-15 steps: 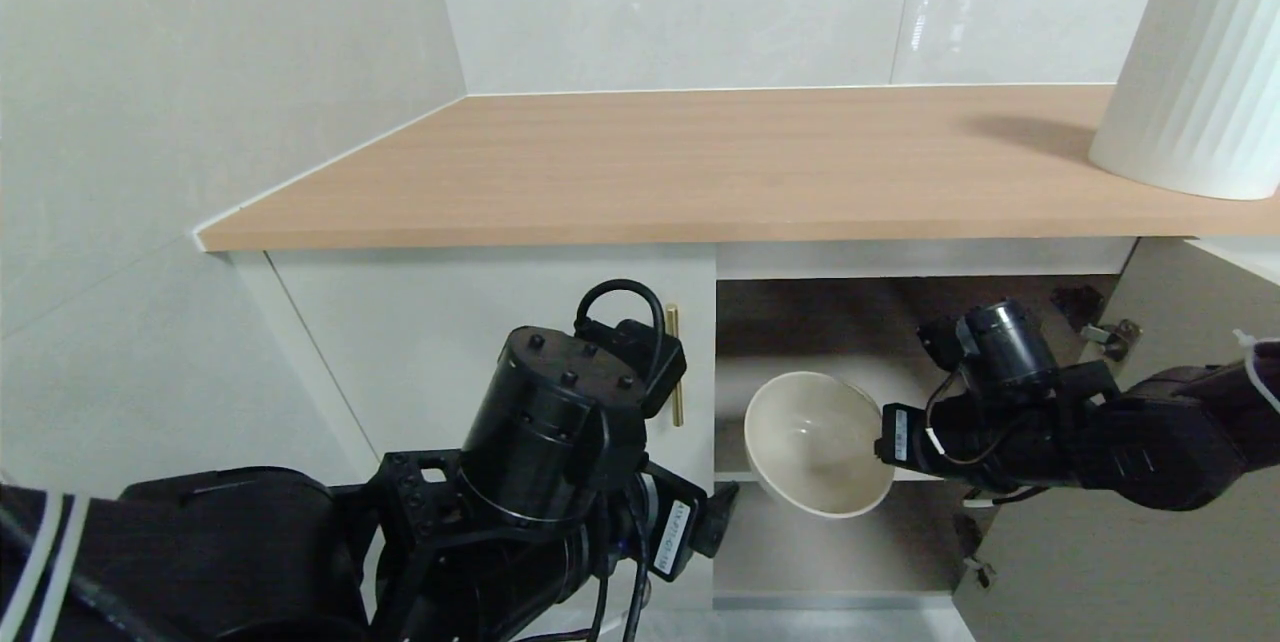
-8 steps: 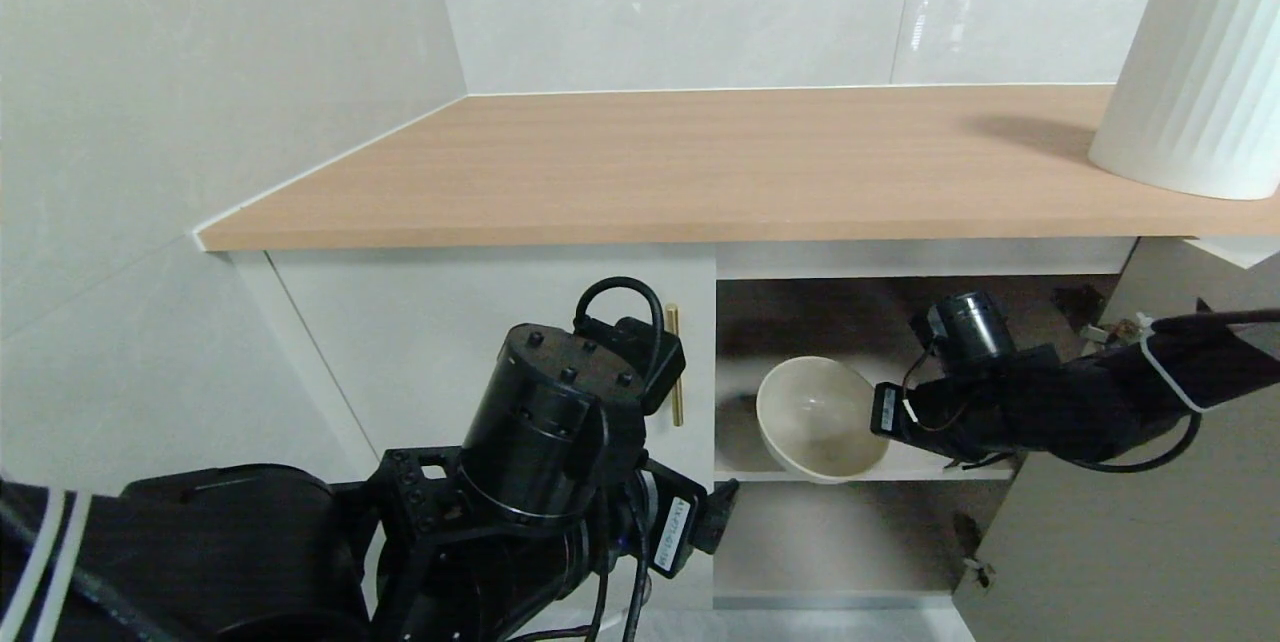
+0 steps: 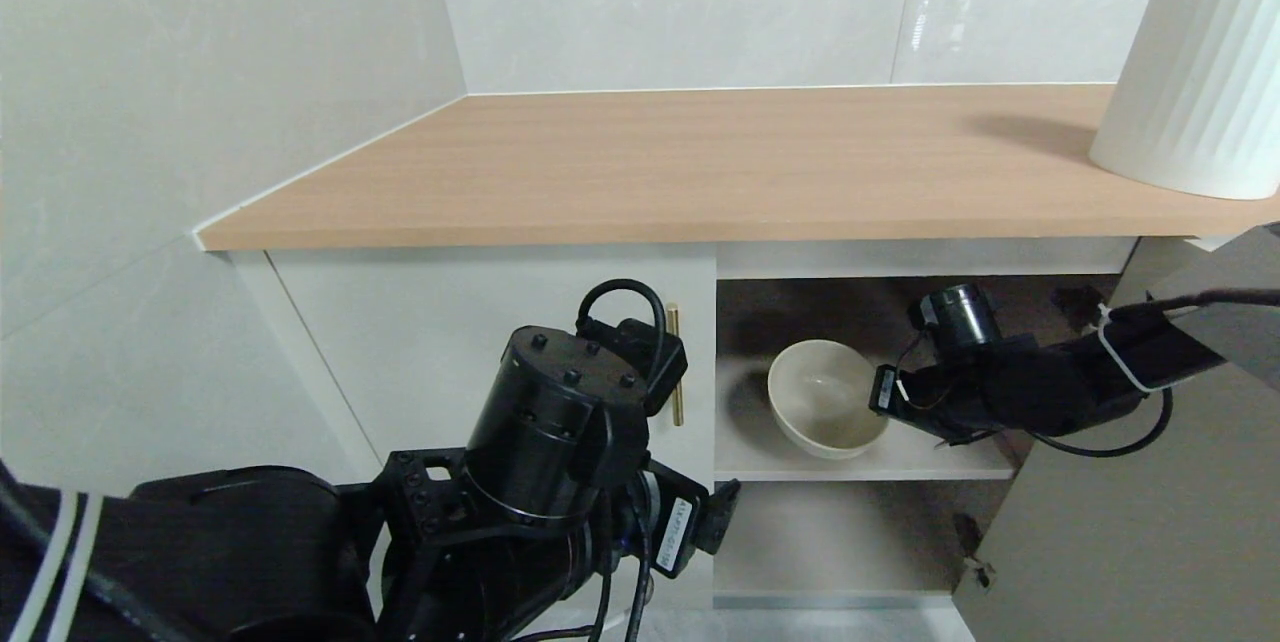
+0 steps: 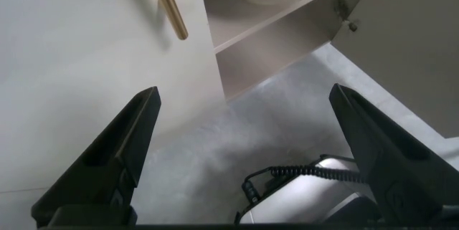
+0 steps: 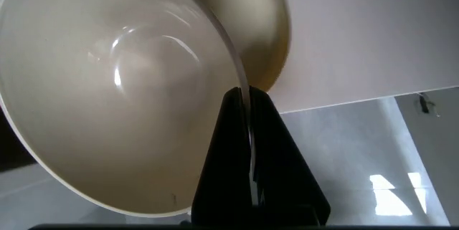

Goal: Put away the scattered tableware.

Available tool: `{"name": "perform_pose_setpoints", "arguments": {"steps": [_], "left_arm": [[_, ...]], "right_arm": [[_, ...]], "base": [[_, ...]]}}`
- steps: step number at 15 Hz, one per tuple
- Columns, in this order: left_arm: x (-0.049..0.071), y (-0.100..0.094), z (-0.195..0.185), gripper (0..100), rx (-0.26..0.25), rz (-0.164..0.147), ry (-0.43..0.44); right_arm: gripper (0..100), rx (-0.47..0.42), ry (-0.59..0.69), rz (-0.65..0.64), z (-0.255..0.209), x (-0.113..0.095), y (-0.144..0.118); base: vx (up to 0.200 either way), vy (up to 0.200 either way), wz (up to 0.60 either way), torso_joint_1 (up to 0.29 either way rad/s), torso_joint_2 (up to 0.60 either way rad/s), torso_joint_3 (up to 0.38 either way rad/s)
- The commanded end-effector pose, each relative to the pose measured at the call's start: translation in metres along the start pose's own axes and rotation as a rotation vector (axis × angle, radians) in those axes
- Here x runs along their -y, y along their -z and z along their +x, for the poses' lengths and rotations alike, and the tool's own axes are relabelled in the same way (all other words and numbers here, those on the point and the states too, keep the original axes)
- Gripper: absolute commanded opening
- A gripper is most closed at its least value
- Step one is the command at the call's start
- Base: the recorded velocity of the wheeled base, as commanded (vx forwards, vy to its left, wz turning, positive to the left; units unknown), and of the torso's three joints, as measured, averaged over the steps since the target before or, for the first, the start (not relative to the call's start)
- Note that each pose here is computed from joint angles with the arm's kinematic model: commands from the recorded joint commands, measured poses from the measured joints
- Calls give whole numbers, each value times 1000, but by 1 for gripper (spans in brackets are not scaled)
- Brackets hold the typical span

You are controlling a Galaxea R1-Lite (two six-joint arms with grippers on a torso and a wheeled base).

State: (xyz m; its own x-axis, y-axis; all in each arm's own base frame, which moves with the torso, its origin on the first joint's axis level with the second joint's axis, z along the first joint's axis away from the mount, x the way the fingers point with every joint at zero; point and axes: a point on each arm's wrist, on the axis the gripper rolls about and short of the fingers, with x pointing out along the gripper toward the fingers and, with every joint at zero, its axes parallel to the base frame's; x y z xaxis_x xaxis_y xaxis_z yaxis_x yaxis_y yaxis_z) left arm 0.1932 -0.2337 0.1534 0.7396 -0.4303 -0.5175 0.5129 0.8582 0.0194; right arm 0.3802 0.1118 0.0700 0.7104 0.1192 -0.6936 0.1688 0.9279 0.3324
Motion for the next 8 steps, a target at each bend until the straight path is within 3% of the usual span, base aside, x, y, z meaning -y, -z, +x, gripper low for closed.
{"name": "perform_pose_setpoints", "arguments": {"steps": [1,8], "left_arm": [[0,1,1,100,-3,1,-1],[1,3,4,100,-13,4,-3]], "right_arm": [[0,0,20,4,12,3,1],[0,58,36,31,23,15,-6]], "base": [[0,0,0,0,0,0],[0,0,0,0,0,0]]}}
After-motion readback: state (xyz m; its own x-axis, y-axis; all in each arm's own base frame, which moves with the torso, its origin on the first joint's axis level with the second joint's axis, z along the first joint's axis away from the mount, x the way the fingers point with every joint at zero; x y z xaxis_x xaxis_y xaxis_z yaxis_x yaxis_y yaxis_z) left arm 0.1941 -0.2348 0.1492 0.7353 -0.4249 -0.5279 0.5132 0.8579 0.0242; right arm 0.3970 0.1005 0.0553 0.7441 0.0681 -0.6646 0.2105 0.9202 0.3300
